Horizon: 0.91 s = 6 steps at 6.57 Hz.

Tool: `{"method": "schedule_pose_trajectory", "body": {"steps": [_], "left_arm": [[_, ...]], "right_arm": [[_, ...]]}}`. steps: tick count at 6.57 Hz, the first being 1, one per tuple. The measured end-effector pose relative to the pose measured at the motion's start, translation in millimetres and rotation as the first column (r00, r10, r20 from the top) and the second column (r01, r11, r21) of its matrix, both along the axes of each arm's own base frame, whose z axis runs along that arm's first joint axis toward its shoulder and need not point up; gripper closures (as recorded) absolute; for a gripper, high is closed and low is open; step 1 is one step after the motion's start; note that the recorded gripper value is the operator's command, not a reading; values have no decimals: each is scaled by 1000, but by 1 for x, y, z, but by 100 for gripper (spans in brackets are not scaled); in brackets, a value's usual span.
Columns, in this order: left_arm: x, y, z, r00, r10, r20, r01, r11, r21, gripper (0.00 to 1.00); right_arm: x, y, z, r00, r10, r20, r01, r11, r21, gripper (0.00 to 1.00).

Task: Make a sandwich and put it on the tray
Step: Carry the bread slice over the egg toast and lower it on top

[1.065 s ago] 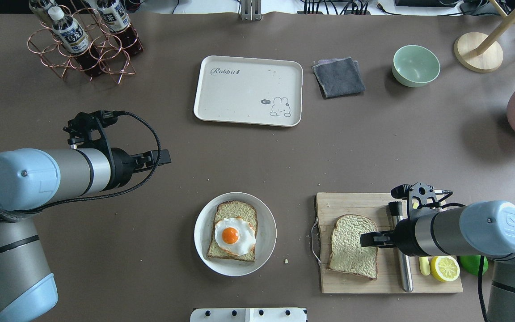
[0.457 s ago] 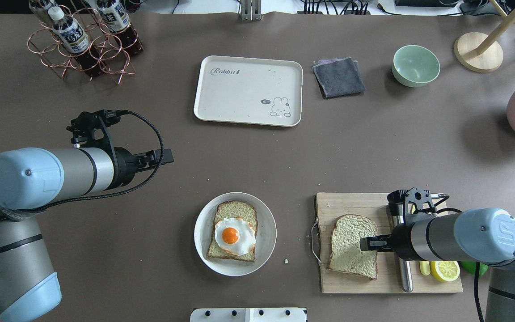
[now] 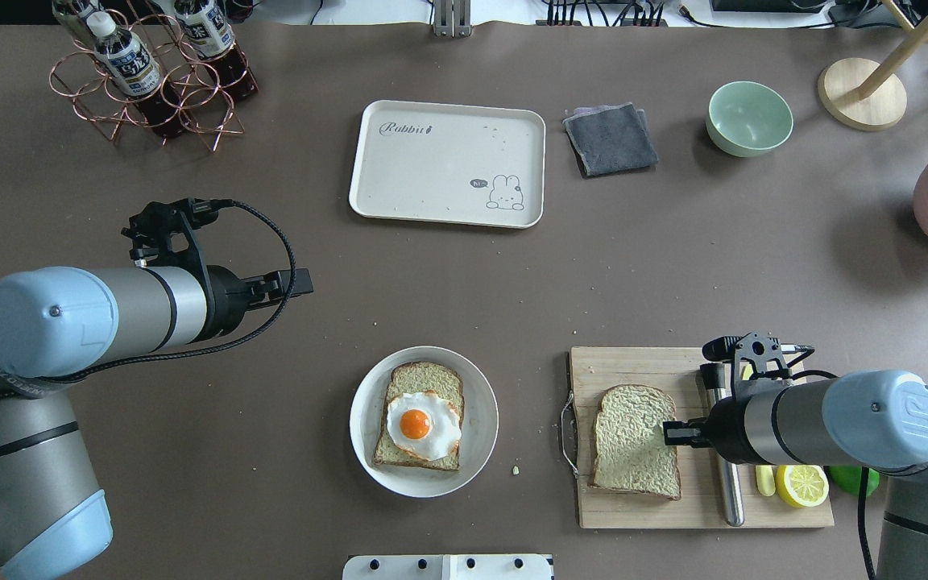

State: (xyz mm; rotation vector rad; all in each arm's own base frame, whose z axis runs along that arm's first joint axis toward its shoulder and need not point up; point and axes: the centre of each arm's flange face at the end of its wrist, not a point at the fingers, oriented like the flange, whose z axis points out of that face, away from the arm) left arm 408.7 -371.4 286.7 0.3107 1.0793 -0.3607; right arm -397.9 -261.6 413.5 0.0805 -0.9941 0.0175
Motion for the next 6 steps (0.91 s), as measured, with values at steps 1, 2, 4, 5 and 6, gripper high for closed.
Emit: {"method": "schedule_pose_trajectory", "body": {"steps": [1,2,4,5,6], "left_arm": [[0,0,0,1000,1,0,-1,1000,1,3],[1,0,-1,1000,2,0,-2,1000,2,3],[4,-2,2,1000,3,6,-3,1000,-1,3],[7,-4,2,1000,2,8,-2,1000,-2,3],[8,-4,2,1000,2,9,-2,1000,-2,3]], "right_arm": [[4,-4,-12,999,15,29,-15,1000,-11,100],[9,-8,-31,997,25,72,-23,999,-23,100],[17,-16,-63,985,24,170,-21,1000,-15,100],[16,-20,-79,973,26,230,-23,1000,-15,100],[-4,-30,-104,956,40,291,-32,999,-31,100]]}}
